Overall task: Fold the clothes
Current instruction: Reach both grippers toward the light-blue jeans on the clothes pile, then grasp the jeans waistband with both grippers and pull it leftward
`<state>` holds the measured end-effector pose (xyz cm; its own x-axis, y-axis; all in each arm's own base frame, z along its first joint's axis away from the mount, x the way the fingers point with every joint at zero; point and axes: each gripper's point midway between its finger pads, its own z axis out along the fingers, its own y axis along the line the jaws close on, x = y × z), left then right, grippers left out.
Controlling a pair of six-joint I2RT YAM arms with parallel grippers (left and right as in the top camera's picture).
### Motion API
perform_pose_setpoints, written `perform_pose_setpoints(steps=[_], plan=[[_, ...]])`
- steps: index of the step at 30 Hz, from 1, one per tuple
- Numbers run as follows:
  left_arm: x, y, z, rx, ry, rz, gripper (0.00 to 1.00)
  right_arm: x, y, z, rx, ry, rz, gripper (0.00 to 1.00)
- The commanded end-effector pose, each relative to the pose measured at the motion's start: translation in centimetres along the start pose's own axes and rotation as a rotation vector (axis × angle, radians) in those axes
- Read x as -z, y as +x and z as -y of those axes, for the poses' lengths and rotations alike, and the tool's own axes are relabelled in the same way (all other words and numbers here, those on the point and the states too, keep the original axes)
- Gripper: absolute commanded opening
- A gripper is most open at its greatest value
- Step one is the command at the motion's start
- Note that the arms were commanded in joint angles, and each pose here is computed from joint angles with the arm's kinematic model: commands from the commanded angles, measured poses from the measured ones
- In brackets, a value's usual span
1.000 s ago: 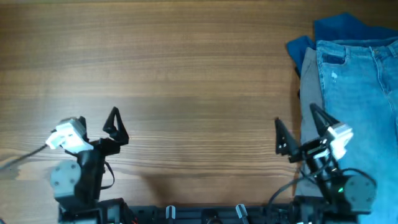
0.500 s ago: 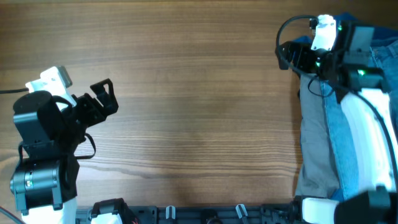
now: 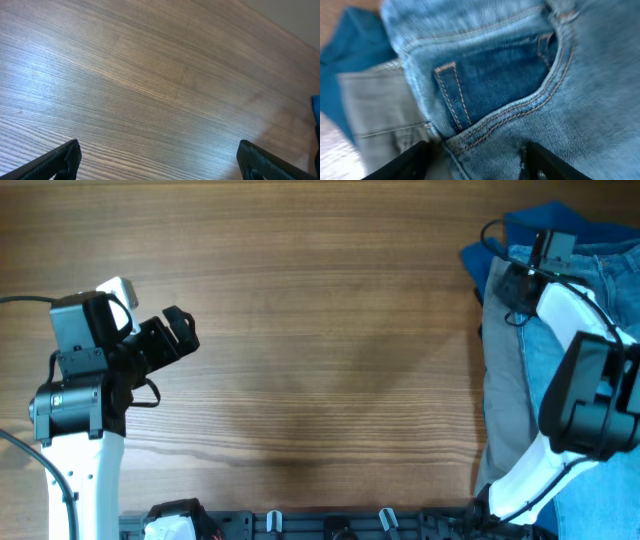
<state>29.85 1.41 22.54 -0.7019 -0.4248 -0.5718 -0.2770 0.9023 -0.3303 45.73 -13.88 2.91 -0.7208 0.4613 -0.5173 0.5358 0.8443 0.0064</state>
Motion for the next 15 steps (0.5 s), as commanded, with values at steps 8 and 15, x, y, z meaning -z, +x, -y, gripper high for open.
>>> perform_pose_setpoints(steps=[8,15], plan=[[0.6,-2.2,0.9,-0.119,0.023,0.089,1.00,9.6,-8.8,1.1,0.042,-0.023,0.308,0.04],[5.7,-3.8,2.5,-0.151,0.085,0.278,1.00,36.7,-9.5,-11.2,0.352,-0.864,0.695,0.04]])
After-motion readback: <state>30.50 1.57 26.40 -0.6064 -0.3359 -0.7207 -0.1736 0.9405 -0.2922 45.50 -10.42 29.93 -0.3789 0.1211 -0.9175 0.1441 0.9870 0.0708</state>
